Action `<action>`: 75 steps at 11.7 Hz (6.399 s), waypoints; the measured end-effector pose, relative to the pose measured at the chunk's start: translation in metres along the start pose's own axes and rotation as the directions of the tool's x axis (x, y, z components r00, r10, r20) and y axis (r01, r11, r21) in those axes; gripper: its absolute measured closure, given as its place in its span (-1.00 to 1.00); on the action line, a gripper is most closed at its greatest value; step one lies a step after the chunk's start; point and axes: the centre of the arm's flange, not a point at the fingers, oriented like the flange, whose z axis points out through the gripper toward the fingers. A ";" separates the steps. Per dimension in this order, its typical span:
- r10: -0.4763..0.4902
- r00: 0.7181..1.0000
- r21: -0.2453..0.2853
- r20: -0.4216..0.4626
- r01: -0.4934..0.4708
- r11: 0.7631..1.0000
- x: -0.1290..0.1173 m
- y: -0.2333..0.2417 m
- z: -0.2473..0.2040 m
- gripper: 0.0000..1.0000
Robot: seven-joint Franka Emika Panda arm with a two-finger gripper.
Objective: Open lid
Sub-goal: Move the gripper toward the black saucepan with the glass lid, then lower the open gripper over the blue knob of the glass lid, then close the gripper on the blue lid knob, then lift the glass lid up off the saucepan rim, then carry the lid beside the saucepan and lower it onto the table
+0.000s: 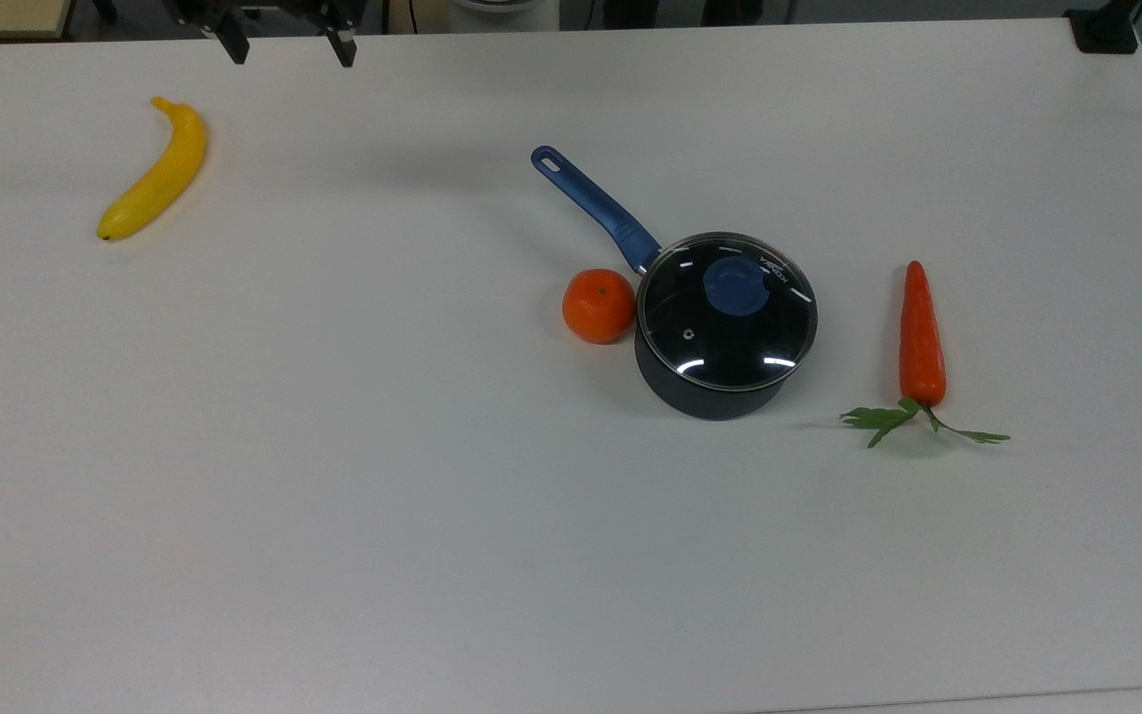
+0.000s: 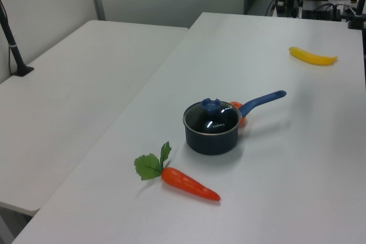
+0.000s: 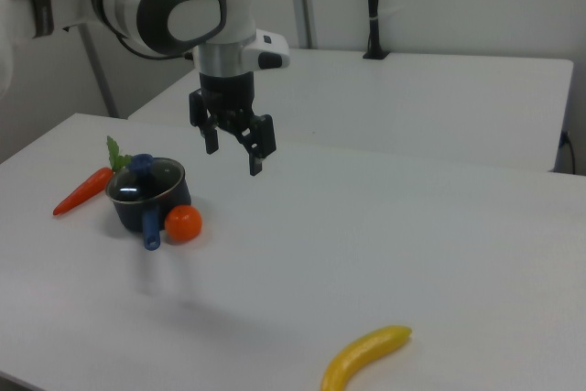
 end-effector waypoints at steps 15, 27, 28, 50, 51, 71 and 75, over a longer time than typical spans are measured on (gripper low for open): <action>-0.125 0.971 0.117 -0.203 0.151 0.982 0.057 -0.165 0.018 -1.00; -0.261 0.932 0.102 -0.253 0.294 0.950 0.065 -0.309 0.104 -1.00; -0.295 0.924 0.070 -0.244 0.320 0.945 0.062 -0.319 0.111 -1.00; -0.463 0.881 -0.027 -0.098 0.463 0.886 0.045 -0.359 0.195 -0.24; -0.468 0.878 -0.027 -0.098 0.468 0.883 0.045 -0.360 0.195 -0.24; -0.165 0.977 -0.044 -0.136 0.161 0.986 0.119 -0.132 0.167 -0.23; -0.132 0.976 -0.058 -0.172 0.124 0.991 0.138 -0.112 0.216 -0.23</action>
